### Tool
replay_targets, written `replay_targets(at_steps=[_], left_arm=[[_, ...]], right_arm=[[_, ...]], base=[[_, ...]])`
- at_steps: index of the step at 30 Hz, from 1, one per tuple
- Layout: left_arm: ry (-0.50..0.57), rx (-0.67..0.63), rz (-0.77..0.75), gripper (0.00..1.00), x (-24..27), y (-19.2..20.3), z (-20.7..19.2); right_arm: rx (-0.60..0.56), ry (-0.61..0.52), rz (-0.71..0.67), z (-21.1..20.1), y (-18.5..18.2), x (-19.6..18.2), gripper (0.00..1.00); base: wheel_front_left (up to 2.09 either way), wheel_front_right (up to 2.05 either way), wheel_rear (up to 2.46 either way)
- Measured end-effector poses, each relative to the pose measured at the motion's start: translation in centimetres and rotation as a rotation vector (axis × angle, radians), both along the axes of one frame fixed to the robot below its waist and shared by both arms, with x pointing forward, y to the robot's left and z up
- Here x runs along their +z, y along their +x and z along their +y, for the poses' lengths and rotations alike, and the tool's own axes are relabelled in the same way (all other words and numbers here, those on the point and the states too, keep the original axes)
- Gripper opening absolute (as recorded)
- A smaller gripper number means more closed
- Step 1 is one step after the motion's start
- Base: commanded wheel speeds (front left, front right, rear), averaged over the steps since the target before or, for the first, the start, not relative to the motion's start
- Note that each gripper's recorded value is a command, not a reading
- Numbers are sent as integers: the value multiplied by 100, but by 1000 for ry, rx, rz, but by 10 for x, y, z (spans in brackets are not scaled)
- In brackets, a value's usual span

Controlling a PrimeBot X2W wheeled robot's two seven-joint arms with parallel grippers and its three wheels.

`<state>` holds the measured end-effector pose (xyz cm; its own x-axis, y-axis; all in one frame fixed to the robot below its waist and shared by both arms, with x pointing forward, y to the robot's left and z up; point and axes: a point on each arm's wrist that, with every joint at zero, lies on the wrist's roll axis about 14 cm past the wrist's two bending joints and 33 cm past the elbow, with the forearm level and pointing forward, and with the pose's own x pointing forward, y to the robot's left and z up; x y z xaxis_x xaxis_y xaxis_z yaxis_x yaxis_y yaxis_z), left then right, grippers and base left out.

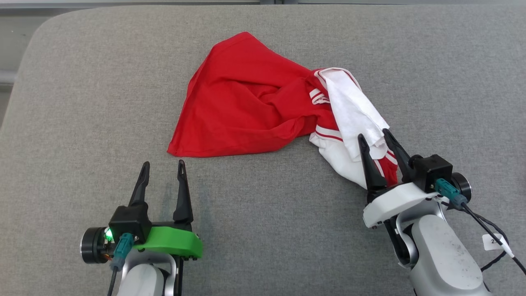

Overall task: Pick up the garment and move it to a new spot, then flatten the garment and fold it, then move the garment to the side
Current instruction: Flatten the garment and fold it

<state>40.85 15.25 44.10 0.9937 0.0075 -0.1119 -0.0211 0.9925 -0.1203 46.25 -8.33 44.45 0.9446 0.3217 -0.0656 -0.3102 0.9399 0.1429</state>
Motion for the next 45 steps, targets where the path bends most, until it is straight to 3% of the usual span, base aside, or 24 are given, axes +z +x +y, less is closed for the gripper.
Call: replay_targets(at_steps=[2, 3, 16, 28, 45], left_arm=[[0, 0, 1, 100, -1, 1, 0], [1, 1, 1, 100, -1, 2, 0], [0, -16, 11, 100, -6, 7, -5], [0, -9, 16, 100, -11, 21, -4], [24, 4, 54, 100, -35, 44, 2]], right_arm=[[0, 1, 5, 0, 0, -2, 27], [0, 1, 7, 0, 1, -3, 1], [-61, 31, -108, -17, 28, 32, 0], [-99, -149, -244, -61, 102, 66, 0], [-230, -444, -210, -134, 216, 51, 0]], base=[[0, 0, 0], [0, 0, 0], [0, 0, 0], [0, 0, 0], [0, 0, 0]])
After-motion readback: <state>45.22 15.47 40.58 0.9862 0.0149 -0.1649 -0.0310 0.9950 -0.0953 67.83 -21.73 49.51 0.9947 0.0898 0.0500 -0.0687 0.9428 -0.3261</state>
